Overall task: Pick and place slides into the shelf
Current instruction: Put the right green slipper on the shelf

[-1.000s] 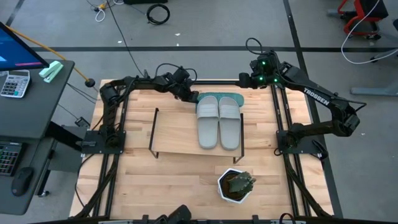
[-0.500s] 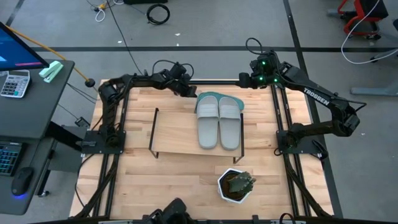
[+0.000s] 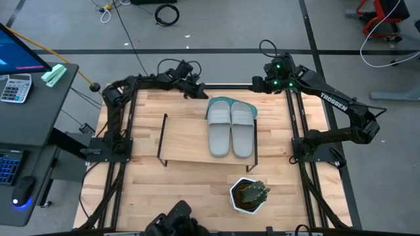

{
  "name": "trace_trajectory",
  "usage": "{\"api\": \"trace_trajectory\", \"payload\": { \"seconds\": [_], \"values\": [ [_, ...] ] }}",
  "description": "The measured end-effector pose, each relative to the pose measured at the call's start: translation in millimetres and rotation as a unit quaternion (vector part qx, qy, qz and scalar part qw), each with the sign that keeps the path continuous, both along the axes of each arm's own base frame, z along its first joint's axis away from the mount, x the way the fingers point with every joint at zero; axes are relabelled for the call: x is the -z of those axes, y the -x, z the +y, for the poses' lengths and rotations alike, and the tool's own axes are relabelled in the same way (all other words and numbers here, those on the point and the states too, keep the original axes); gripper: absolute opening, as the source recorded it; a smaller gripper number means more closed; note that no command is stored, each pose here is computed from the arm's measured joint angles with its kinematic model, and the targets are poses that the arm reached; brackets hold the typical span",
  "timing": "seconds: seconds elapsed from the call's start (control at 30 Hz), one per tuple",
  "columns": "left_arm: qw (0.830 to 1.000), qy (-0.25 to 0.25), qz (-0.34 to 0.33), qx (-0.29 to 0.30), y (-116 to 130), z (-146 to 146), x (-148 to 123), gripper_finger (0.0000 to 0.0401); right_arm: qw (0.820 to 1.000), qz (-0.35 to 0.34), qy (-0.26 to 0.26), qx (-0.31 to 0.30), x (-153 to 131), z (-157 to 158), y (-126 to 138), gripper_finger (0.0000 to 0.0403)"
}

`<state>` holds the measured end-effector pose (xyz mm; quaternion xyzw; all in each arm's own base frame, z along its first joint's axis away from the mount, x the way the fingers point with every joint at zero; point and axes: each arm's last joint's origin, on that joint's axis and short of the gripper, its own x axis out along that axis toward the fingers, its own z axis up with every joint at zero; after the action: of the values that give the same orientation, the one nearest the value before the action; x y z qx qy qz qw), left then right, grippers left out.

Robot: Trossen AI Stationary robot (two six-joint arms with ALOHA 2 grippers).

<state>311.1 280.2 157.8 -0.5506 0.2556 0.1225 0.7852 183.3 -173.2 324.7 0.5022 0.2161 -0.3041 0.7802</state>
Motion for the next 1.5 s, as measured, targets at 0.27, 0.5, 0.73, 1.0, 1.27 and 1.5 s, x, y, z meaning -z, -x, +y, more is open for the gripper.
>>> {"api": "trace_trajectory", "payload": {
  "seconds": [0.27,0.5,0.73,1.0,1.27,1.5],
  "values": [
    [0.999,0.027,-0.018,0.02,2,0,-1,0.0158,1.0,-0.005,-0.01,0.004,0,0,0,0.0193],
    [0.999,0.024,-0.013,0.041,-14,-17,-1,0.0234,1.0,-0.006,-0.012,0.005,0,0,0,0.0193],
    [0.999,0.011,-0.003,0.041,-20,-25,0,0.0249,1.0,-0.006,-0.012,0.005,0,0,0,0.0193],
    [0.998,0.019,0.026,0.046,-28,-33,18,0.0247,1.0,-0.007,-0.013,0.004,0,0,0,0.0193],
    [0.999,-0.006,0.011,0.04,-28,-28,15,0.0195,1.0,-0.007,-0.014,-0.007,0,4,-4,0.0193],
    [0.998,-0.04,-0.005,0.053,-30,-26,12,0.0048,1.0,-0.006,-0.012,-0.009,0,5,-5,0.0193]
  ]
}}
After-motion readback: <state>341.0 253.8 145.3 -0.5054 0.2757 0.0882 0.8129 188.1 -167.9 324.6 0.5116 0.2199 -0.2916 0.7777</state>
